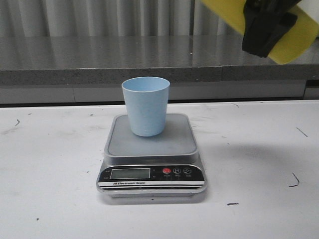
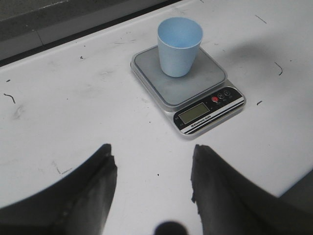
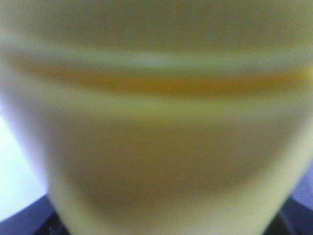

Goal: Pour seasoning into cup on scale with both arms

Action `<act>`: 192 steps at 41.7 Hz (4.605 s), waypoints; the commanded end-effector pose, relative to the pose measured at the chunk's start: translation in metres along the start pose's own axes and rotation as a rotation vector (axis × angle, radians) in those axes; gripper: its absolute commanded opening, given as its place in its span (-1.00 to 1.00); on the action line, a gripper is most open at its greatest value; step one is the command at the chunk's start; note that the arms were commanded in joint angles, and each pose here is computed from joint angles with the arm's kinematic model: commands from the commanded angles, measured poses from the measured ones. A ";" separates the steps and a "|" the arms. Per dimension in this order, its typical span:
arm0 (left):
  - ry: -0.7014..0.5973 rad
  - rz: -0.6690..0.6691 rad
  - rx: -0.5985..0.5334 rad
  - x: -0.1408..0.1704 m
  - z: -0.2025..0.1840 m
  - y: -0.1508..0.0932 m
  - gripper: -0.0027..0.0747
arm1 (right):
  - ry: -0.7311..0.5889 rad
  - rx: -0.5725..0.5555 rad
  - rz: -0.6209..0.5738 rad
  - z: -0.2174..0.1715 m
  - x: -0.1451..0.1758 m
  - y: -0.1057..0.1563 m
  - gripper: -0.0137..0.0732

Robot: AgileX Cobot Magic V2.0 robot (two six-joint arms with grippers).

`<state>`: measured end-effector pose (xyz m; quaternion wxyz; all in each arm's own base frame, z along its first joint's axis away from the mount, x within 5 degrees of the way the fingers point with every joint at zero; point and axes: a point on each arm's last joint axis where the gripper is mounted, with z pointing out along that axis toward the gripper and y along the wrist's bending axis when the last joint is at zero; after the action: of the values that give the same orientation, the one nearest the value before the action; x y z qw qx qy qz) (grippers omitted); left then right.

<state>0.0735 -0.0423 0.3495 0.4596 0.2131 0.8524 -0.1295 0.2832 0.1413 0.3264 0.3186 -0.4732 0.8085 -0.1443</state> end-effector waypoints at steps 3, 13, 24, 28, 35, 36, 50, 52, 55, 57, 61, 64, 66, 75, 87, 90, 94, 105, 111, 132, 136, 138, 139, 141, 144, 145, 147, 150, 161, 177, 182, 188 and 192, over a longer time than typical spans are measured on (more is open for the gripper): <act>-0.100 -0.001 0.015 -0.013 -0.005 -0.001 -0.01 | 0.035 0.123 -0.178 -0.006 -0.023 -0.006 0.16; -0.100 -0.001 0.015 -0.013 -0.005 -0.001 -0.01 | 0.245 0.228 -0.392 0.018 -0.040 0.002 0.16; -0.100 -0.001 0.015 -0.013 -0.005 -0.001 -0.01 | 0.286 0.384 -0.551 0.026 -0.050 -0.005 0.16; -0.100 -0.001 0.015 -0.013 -0.005 -0.001 -0.01 | 0.277 0.404 -0.569 0.026 -0.051 -0.006 0.16; -0.100 -0.001 0.015 -0.013 -0.005 -0.001 -0.01 | 0.280 0.415 -0.577 0.025 -0.051 -0.007 0.16; -0.100 -0.001 0.015 -0.013 -0.005 -0.001 -0.01 | 0.281 0.415 -0.577 0.025 -0.051 -0.007 0.16; -0.100 -0.001 0.015 -0.013 -0.005 -0.001 -0.01 | 0.300 0.426 -0.641 0.025 -0.052 -0.009 0.16; -0.100 -0.001 0.015 -0.013 -0.005 -0.001 -0.01 | 0.309 0.433 -0.672 0.024 -0.052 -0.010 0.16; -0.100 -0.001 0.015 -0.013 -0.005 -0.001 -0.01 | 0.313 0.438 -0.700 0.023 -0.052 -0.011 0.16; -0.100 -0.001 0.015 -0.013 -0.005 -0.001 -0.01 | 0.313 0.438 -0.706 0.023 -0.052 -0.011 0.16; -0.100 -0.001 0.015 -0.013 -0.005 -0.001 -0.01 | 0.319 0.436 -0.725 0.023 -0.052 -0.011 0.14; -0.100 -0.001 0.015 -0.013 -0.005 -0.001 -0.01 | 0.330 0.430 -0.767 0.023 -0.052 -0.011 0.14; -0.100 -0.001 0.015 -0.013 -0.005 -0.001 -0.01 | 0.333 0.428 -0.786 0.023 -0.052 -0.011 0.14; -0.100 -0.001 0.015 -0.013 -0.005 -0.001 -0.01 | 0.327 0.426 -0.797 0.023 -0.053 -0.011 0.14; -0.100 -0.001 0.015 -0.013 -0.005 -0.001 -0.01 | 0.240 0.449 -0.446 0.013 -0.049 -0.014 0.14; -0.100 -0.001 0.015 -0.013 -0.005 -0.001 -0.01 | 0.159 0.430 -0.295 0.001 -0.049 -0.015 0.14; -0.100 -0.001 0.015 -0.013 -0.005 -0.001 -0.01 | 0.049 0.390 -0.131 -0.019 -0.047 -0.017 0.14; -0.100 -0.001 0.015 -0.013 -0.005 -0.001 -0.01 | -0.155 0.325 0.205 -0.068 -0.030 -0.019 0.14; -0.100 -0.001 0.015 -0.013 -0.005 -0.001 -0.01 | -0.271 0.307 0.364 -0.076 -0.009 -0.018 0.14; -0.100 -0.001 0.015 -0.013 -0.005 -0.001 -0.01 | -0.456 0.172 0.706 -0.012 0.079 -0.007 0.14; -0.100 -0.001 0.015 -0.013 -0.005 -0.001 -0.01 | -0.512 0.147 0.719 -0.001 0.092 -0.002 0.14; -0.100 -0.001 0.015 -0.013 -0.005 -0.001 -0.01 | -0.551 0.134 0.722 0.003 0.096 0.000 0.14; -0.100 -0.001 0.015 -0.013 -0.005 -0.001 -0.01 | -0.554 0.130 0.729 0.006 0.100 0.001 0.14; -0.100 -0.001 0.015 -0.013 -0.005 -0.001 -0.01 | -0.575 0.120 0.738 0.012 0.106 0.003 0.14; -0.100 -0.001 0.015 -0.013 -0.005 -0.001 -0.01 | -0.624 0.102 0.750 0.019 0.112 0.005 0.14; -0.100 -0.001 0.015 -0.013 -0.005 -0.001 -0.01 | -0.643 0.096 0.755 0.021 0.114 0.005 0.14; -0.100 -0.001 0.015 -0.013 -0.005 -0.001 -0.01 | -0.656 0.088 0.756 0.027 0.117 0.005 0.14; -0.100 -0.001 0.015 -0.013 -0.005 -0.001 -0.01 | -0.655 0.078 0.750 0.038 0.121 0.005 0.14; -0.100 -0.001 0.015 -0.013 -0.005 -0.001 -0.01 | -0.700 0.056 0.687 0.076 0.126 0.006 0.14; -0.100 -0.001 0.015 -0.013 -0.005 -0.001 -0.01 | -0.796 0.157 0.698 0.114 0.133 0.005 0.14; -0.100 -0.001 0.015 -0.013 -0.005 -0.001 -0.01 | -0.799 0.177 0.718 0.125 0.137 0.007 0.14; -0.100 -0.001 0.015 -0.013 -0.005 -0.001 -0.01 | -0.810 0.212 0.731 0.134 0.142 0.008 0.14; -0.100 -0.001 0.015 -0.013 -0.005 -0.001 -0.01 | -0.845 0.240 0.740 0.138 0.144 0.008 0.14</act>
<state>0.0735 -0.0423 0.3495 0.4596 0.2131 0.8524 -0.1295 0.3094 0.0340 0.1349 0.6051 -0.1503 0.7766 0.0903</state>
